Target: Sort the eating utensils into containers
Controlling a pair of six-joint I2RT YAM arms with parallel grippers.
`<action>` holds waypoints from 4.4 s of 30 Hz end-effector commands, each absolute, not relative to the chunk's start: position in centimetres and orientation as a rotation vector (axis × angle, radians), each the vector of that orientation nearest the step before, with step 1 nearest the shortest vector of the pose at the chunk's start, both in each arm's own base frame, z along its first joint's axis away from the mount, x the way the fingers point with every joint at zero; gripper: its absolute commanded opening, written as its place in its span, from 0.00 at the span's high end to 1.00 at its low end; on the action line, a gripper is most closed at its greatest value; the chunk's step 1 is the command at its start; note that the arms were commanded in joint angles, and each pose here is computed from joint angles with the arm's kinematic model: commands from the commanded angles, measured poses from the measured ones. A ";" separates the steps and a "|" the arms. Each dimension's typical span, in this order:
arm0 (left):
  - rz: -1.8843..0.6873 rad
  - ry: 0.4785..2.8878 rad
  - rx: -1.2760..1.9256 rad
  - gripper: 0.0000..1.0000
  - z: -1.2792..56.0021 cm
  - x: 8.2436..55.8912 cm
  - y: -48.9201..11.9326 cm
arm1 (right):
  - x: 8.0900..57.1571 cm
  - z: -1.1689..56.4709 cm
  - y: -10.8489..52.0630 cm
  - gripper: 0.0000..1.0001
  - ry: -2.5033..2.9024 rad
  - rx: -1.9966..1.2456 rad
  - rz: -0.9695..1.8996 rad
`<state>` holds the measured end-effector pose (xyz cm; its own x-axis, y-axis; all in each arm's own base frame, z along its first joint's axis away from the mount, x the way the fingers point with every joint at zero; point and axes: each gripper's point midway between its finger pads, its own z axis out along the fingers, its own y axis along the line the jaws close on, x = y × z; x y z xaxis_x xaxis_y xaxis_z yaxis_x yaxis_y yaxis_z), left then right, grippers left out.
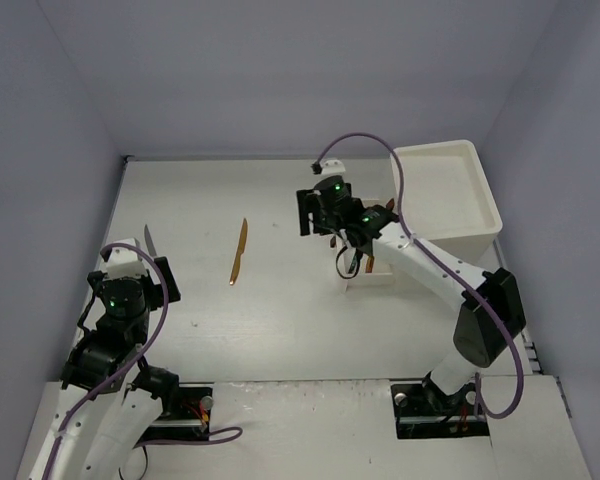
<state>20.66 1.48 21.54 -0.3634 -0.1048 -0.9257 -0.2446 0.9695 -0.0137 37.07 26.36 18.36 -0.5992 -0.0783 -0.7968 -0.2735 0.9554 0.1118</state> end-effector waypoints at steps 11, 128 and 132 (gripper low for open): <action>0.136 1.871 -0.288 0.11 23.3 21.1 1.8 | 35.9 11.0 42.0 0.25 2.225 -0.168 0.261; 0.120 1.875 -0.282 0.11 23.2 21.1 1.6 | 39.4 14.8 18.2 1.00 2.282 -0.233 -0.099; 0.121 1.880 -0.281 0.11 23.1 21.2 1.5 | 40.2 11.9 16.5 1.00 2.334 -0.213 -0.142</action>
<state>20.22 1.69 22.21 -0.3268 -0.1179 -0.9377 -0.2469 0.9684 -0.0357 39.55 17.46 13.81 -0.6706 -0.1675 -0.7227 -0.1012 0.9857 -0.1345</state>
